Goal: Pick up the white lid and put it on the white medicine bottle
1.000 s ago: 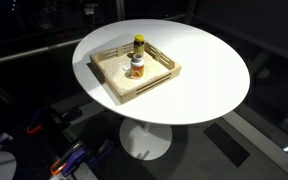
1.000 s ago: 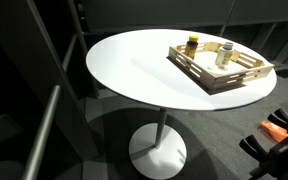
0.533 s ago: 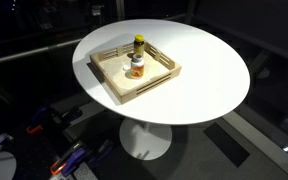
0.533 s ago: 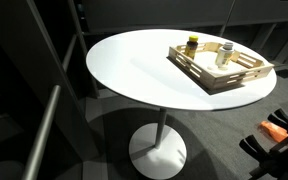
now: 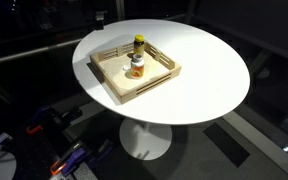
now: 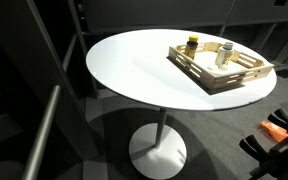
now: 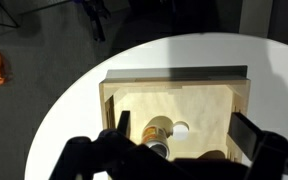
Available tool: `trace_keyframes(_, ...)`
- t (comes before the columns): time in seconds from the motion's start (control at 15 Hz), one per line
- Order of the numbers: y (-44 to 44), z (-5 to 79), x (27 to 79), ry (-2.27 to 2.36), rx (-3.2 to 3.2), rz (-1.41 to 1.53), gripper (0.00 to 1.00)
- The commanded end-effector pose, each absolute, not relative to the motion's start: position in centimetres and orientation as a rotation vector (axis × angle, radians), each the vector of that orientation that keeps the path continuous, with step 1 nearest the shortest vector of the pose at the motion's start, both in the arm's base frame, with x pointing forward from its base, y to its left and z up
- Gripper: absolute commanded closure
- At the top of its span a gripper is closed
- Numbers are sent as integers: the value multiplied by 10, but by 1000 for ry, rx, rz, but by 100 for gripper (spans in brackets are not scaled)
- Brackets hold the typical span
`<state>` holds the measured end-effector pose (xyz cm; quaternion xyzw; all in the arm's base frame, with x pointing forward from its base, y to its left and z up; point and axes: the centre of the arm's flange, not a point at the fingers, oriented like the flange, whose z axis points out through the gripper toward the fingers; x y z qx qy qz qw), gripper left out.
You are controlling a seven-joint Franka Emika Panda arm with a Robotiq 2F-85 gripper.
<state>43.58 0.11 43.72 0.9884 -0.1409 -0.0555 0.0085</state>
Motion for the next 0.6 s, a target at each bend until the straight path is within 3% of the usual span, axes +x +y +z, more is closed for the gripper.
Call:
trace_keyframes(0.0, -2, 413, 451, -469, 3088, -121, 0)
trace_keyframes(0.53, -16, 350, 488, -558, 3114, -104, 0)
